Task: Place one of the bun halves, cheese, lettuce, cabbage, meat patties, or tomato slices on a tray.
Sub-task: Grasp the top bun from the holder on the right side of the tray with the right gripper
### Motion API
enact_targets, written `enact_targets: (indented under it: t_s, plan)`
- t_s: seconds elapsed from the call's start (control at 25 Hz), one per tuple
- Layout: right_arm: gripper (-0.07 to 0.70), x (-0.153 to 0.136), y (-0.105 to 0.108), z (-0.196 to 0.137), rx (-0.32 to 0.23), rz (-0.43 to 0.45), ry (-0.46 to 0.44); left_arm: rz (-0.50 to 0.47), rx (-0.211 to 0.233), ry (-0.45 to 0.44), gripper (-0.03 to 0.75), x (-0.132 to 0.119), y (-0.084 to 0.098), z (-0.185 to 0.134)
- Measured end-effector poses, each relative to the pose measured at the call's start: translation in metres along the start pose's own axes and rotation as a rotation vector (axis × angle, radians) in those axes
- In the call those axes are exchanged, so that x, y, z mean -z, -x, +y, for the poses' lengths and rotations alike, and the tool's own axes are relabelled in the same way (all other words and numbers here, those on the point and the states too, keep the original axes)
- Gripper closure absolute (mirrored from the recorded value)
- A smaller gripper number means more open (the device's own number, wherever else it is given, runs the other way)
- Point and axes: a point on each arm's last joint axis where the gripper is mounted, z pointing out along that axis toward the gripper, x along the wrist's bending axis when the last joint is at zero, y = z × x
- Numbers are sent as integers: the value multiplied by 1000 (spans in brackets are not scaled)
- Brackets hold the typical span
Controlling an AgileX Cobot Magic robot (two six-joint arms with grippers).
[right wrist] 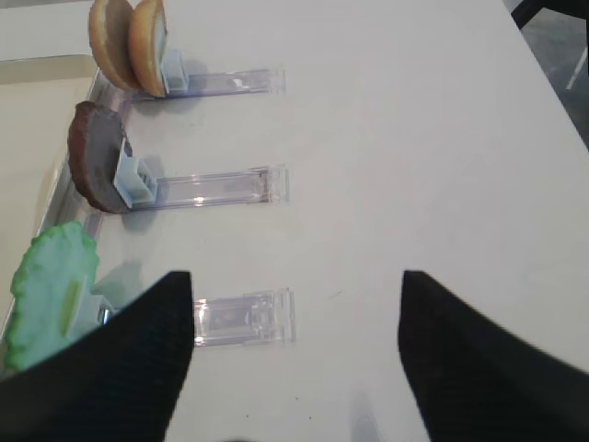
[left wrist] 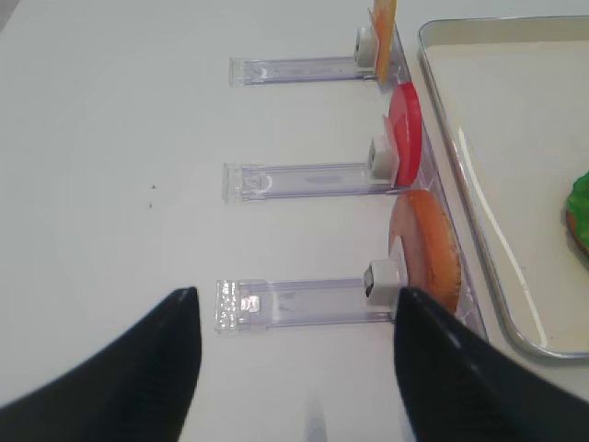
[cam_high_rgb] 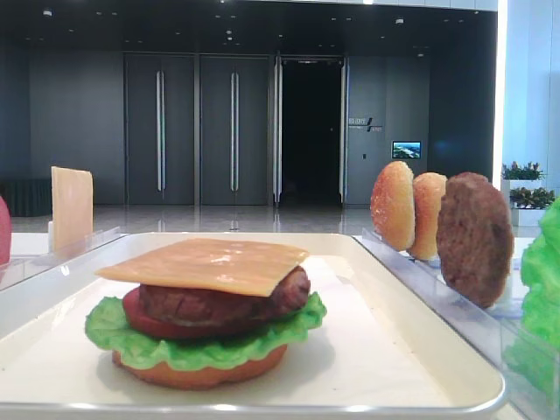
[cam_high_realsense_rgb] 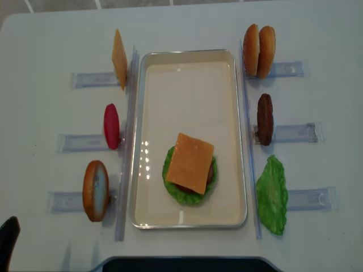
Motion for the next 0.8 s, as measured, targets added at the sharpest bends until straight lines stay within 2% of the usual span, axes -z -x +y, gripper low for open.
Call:
enact_targets:
  t_s: [0.8]
  plan:
    - [150,0,0,0,0,0,0,-3,1,0,213,0,0,0]
